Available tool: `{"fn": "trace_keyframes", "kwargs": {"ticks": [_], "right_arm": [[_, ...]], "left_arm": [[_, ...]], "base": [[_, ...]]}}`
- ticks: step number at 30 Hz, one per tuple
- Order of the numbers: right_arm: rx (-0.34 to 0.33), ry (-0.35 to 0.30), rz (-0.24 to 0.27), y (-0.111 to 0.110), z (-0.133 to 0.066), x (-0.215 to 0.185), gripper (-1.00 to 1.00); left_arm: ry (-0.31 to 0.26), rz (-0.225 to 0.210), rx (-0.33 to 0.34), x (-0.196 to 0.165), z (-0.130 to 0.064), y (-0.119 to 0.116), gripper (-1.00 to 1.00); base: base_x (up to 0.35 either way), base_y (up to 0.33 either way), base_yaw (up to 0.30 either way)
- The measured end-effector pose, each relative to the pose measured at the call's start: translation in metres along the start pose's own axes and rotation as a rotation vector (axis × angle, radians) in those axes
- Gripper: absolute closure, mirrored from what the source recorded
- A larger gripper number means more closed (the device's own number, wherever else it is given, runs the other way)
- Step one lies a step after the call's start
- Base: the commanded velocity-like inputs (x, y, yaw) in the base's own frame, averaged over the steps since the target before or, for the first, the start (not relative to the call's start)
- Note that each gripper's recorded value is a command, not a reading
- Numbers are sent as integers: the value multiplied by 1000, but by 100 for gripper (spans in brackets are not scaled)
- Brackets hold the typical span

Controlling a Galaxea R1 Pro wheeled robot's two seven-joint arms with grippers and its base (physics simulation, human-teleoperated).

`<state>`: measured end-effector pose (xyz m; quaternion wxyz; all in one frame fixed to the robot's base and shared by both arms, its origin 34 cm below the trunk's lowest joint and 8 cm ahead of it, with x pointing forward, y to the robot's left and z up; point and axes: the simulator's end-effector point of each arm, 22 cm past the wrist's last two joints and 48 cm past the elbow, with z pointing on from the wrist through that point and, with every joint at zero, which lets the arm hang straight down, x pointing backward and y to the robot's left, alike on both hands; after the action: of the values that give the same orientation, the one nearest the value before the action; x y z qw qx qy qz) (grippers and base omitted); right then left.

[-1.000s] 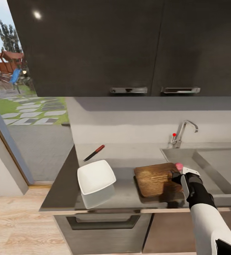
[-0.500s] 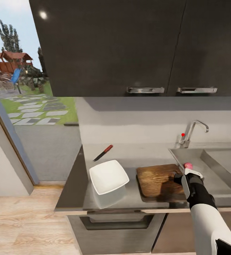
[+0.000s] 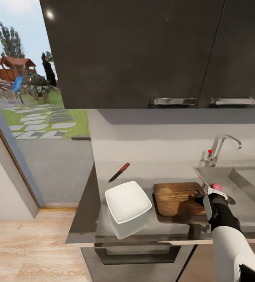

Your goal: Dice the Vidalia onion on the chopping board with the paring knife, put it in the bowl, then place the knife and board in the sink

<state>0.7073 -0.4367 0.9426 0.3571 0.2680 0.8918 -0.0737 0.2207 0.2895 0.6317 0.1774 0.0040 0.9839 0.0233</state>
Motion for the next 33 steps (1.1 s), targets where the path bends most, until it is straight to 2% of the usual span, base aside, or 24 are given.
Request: {"fn": "trace_keyframes", "kwargs": {"ticks": [5,12,33], "right_arm": [[2,0,-1,0,0,0,100],[71,-1,0,-15,-1,0,100],[74,1,3,-15,-1,1,100]], "left_arm": [[0,0,0,0,0,0,-100],[0,0,0,0,0,0,-100],[1,0,-1,0,0,1,-100]], "base": [[10,8,0],[0,0,0],[0,0,0]]}}
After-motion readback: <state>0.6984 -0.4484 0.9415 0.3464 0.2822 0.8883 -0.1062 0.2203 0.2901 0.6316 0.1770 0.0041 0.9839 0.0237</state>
